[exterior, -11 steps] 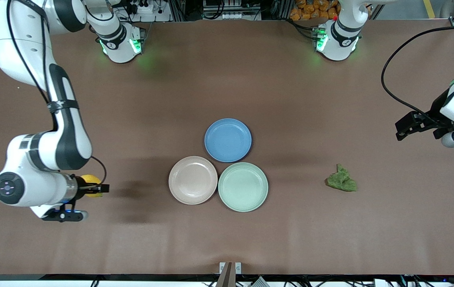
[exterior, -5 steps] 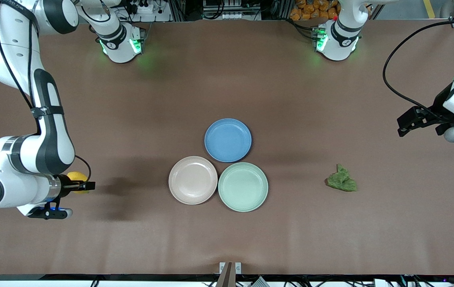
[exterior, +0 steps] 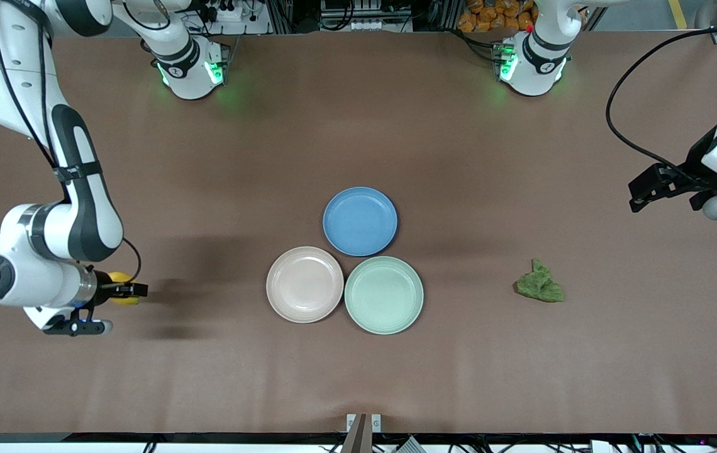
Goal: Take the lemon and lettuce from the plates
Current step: 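Set the lemon on the table and open the right gripper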
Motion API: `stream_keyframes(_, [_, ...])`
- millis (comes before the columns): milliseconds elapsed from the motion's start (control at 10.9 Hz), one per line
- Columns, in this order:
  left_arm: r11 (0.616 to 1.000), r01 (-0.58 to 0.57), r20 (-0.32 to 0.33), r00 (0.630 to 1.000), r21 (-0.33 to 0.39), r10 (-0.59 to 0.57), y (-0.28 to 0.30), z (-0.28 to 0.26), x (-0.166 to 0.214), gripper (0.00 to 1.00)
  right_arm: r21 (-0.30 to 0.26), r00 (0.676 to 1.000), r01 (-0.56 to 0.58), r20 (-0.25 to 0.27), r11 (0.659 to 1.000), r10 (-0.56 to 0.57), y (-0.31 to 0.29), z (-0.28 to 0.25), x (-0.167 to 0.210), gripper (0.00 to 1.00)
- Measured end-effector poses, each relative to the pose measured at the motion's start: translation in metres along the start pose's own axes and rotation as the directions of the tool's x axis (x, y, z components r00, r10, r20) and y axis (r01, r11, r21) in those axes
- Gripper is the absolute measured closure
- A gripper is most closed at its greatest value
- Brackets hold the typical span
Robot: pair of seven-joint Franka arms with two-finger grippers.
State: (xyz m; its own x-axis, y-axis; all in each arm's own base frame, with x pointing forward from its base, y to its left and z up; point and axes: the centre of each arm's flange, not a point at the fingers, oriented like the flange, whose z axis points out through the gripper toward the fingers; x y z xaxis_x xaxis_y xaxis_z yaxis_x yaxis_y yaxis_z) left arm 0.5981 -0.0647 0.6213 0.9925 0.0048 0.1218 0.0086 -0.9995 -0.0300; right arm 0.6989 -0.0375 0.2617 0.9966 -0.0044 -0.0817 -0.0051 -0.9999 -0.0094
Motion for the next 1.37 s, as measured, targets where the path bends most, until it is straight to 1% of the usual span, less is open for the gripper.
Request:
stream_keyframes(183, [1.0,-0.008,0.001,1.0,0.0,0.008,0.001,-0.001,-0.001,0.0,-0.002,0.999,0.013,-0.044,1.0,-0.013,0.013,0.023,-0.021,0.22])
stream_keyframes(457, [1.0,-0.014,0.007,1.0,0.0,0.014,0.005,0.002,-0.002,0.0,-0.007,0.994,0.018,-0.103,1.0,-0.018,0.011,0.052,-0.047,0.22])
stream_keyframes(640, [1.0,-0.021,0.02,1.0,-0.002,0.021,0.009,0.004,-0.003,0.0,-0.012,0.988,0.017,-0.155,1.0,-0.019,0.01,0.071,-0.062,0.22])
stream_keyframes(822, [0.999,-0.016,0.032,0.999,-0.029,0.017,0.011,0.005,-0.005,0.0,-0.016,0.986,0.031,-0.164,0.999,-0.033,0.012,0.083,-0.072,0.22])
stream_keyframes(1279, [0.999,-0.014,0.046,0.999,-0.032,0.015,0.011,0.01,-0.006,0.0,-0.021,0.98,0.035,-0.193,0.999,-0.038,0.022,0.087,-0.076,0.22])
stream_keyframes(1371, [0.999,-0.014,0.047,0.999,-0.032,0.015,0.011,0.01,-0.006,0.0,-0.02,0.98,0.035,-0.193,0.999,-0.039,0.021,0.087,-0.077,0.18])
